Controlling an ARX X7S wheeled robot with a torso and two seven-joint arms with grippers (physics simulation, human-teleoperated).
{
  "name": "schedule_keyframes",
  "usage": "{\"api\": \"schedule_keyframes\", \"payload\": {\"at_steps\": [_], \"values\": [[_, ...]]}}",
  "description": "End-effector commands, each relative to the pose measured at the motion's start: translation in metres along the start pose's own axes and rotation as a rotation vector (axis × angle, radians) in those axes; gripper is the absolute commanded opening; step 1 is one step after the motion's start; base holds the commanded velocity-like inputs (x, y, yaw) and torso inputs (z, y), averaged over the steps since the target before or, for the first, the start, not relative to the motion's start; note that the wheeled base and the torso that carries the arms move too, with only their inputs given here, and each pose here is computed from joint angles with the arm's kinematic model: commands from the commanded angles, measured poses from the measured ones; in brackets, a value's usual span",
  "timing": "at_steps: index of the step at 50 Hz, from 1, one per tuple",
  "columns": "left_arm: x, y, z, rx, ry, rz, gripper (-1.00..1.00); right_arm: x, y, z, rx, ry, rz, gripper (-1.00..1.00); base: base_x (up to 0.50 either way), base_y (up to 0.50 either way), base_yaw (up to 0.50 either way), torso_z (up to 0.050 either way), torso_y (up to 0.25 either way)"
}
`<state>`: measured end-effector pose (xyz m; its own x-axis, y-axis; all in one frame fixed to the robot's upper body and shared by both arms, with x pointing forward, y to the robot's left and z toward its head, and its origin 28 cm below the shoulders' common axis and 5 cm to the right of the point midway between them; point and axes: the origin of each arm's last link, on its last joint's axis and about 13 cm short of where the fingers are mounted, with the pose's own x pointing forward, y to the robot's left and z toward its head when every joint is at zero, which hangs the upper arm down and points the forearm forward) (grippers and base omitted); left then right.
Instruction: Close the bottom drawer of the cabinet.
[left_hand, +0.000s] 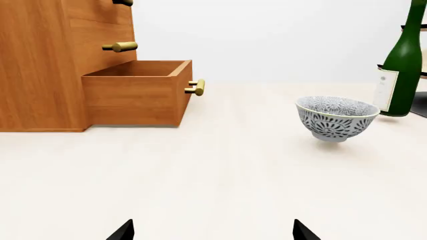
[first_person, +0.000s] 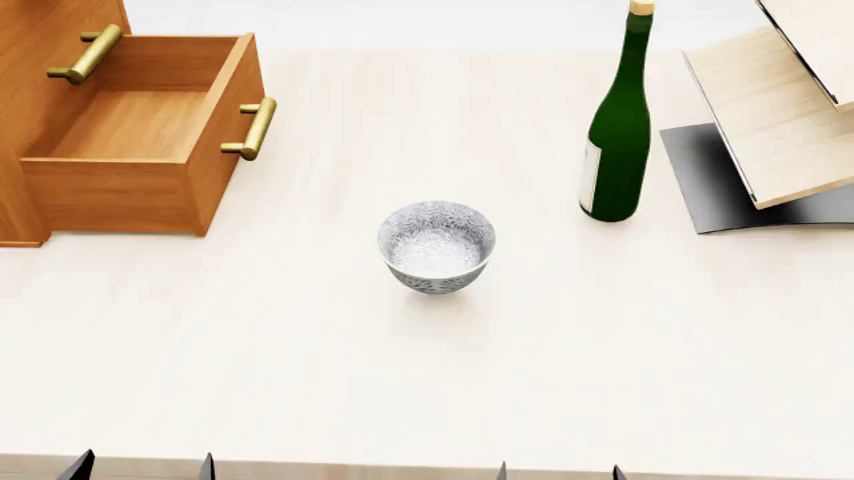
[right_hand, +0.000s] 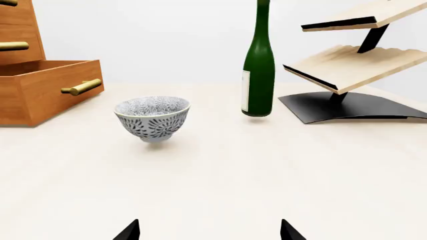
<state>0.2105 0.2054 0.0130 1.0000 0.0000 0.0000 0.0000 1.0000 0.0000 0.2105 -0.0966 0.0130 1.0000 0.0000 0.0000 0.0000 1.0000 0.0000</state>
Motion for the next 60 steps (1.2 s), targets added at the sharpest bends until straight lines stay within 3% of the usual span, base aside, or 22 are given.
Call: {"api": "schedule_keyframes", "payload": {"at_steps": [1,6,11,18,20,24,29,31,35,36,50,60], "values": [[-0.001,0.0,0.002,0.002,-0.007,-0.009,1.0,0.0,0.001,-0.001,-0.006,0.012,0.004,1.0,0.0,0.0,0.0,0.0,0.0],[-0.001,0.0,0.001,-0.01,-0.02,0.003,1.0,0.001,0.001,-0.003,0.007,0.047,0.005,1.0,0.0,0.0,0.0,0.0,0.0],[-0.003,0.002,0.0,0.043,-0.048,-0.004,1.0,0.0,-0.001,-0.002,0.046,0.061,-0.001,1.0,0.0,0.0,0.0,0.0,0.0],[-0.004,0.005,0.0,0.145,-0.066,-0.047,1.0,-0.003,-0.002,-0.003,0.03,0.078,-0.012,1.0,0.0,0.0,0.0,0.0,0.0],[-0.002,0.008,0.015,0.124,-0.08,-0.038,1.0,-0.002,-0.005,-0.001,0.045,0.087,-0.022,1.0,0.0,0.0,0.0,0.0,0.0],[0.0,0.011,0.043,0.191,-0.123,-0.022,1.0,0.002,-0.007,0.026,0.019,0.059,-0.027,1.0,0.0,0.0,0.0,0.0,0.0],[0.001,0.012,0.053,0.183,-0.134,-0.013,1.0,0.002,-0.007,0.034,0.011,0.041,-0.018,1.0,0.0,0.0,0.0,0.0,0.0],[0.006,0.013,0.081,0.221,-0.188,-0.01,1.0,0.003,-0.007,0.059,-0.019,-0.003,-0.019,1.0,0.0,0.0,0.0,0.0,0.0],[0.006,0.014,0.085,0.223,-0.203,-0.001,1.0,0.004,-0.008,0.063,-0.018,-0.008,-0.019,1.0,0.0,0.0,0.0,0.0,0.0],[0.004,0.015,0.108,0.247,-0.244,0.012,1.0,0.003,-0.011,0.084,-0.038,-0.044,-0.037,1.0,0.0,0.0,0.0,0.0,0.0],[-0.007,0.022,0.132,0.244,-0.297,0.052,1.0,-0.006,-0.014,0.127,-0.041,-0.131,-0.028,1.0,0.0,0.0,0.0,0.0,0.0],[-0.01,0.025,0.136,0.247,-0.304,0.066,1.0,-0.007,-0.014,0.131,-0.035,-0.136,-0.028,1.0,0.0,0.0,0.0,0.0,0.0]]}}
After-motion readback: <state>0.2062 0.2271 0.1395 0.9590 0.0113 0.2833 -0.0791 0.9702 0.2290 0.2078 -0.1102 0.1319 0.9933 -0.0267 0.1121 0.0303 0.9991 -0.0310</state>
